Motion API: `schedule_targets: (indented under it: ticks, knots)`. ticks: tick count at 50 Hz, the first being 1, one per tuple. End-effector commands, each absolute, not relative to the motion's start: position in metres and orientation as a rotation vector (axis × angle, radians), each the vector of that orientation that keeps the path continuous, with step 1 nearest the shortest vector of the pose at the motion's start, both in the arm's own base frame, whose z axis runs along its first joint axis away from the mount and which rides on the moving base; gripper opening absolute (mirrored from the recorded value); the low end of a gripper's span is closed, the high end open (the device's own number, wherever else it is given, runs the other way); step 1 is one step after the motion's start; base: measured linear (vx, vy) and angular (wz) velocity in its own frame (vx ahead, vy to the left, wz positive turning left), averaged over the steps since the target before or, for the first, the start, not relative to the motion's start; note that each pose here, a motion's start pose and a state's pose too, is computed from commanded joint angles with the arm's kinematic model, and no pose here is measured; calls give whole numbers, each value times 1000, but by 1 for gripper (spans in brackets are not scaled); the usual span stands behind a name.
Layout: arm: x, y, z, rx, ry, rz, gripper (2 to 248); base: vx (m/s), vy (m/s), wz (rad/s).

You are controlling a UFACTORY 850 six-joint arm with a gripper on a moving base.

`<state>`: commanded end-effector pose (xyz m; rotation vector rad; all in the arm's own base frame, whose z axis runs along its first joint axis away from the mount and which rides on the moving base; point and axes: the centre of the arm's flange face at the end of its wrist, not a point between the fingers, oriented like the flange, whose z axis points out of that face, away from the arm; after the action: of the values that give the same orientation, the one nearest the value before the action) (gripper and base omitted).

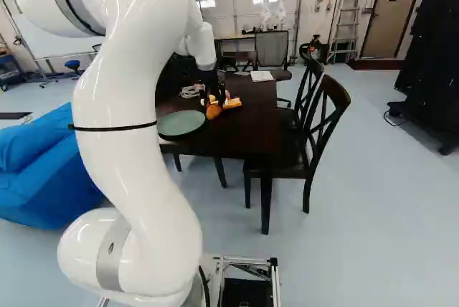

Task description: Move the croissant to the empty plate

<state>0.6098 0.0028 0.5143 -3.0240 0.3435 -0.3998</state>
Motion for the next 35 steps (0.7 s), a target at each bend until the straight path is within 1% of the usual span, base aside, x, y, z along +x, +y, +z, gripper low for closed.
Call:
schedule_targets:
  ticks: [35]
  knots:
    - [599,60,557,-3014,194,-433,103,0,0,0]
